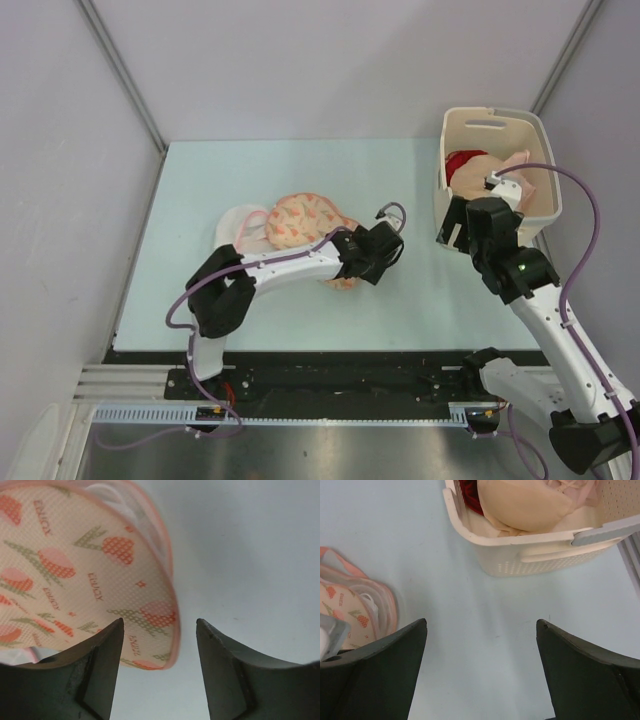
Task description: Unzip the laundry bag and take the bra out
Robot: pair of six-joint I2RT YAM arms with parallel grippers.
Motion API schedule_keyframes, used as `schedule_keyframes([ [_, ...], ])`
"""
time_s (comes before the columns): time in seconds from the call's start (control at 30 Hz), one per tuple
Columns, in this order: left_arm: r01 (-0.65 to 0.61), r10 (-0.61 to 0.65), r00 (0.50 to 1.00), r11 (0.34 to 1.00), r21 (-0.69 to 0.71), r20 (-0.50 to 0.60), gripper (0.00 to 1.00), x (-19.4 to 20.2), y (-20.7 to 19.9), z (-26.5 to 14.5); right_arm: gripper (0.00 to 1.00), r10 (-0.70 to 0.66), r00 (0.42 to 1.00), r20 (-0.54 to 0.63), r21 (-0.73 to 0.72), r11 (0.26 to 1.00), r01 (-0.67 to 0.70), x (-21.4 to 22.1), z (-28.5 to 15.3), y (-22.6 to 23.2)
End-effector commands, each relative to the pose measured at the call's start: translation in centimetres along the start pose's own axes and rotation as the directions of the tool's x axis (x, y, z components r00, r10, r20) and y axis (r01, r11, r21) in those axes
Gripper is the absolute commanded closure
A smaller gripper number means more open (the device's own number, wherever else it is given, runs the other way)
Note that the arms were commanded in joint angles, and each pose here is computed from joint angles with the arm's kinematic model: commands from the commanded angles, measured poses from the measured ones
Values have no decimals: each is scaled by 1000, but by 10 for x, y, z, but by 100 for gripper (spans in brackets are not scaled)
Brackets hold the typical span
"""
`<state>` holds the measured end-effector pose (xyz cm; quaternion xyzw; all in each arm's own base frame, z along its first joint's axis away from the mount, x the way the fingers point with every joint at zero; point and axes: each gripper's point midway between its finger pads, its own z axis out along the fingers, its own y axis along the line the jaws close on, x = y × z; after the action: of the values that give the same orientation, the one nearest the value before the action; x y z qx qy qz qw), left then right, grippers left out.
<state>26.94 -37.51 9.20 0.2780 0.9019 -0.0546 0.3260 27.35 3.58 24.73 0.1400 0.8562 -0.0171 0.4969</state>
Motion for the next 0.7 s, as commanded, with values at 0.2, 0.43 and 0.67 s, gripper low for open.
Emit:
schedule_keyframes([
  [0.2, -60, 80, 993, 972, -228, 81, 83, -29, 49, -20, 7, 13, 999, -41, -43, 999, -15, 9, 5, 11],
  [0.43, 106, -102, 986, 994, -21, 134, 100, -23, 59, -55, 10, 36, 992, -121, -301, 951, -71, 22, 12, 85],
  [0.67, 397, -423, 878, 905, 151, 223, 99, -12, 93, -78, 10, -11, 983, -184, -456, 887, -76, 58, 7, 181],
])
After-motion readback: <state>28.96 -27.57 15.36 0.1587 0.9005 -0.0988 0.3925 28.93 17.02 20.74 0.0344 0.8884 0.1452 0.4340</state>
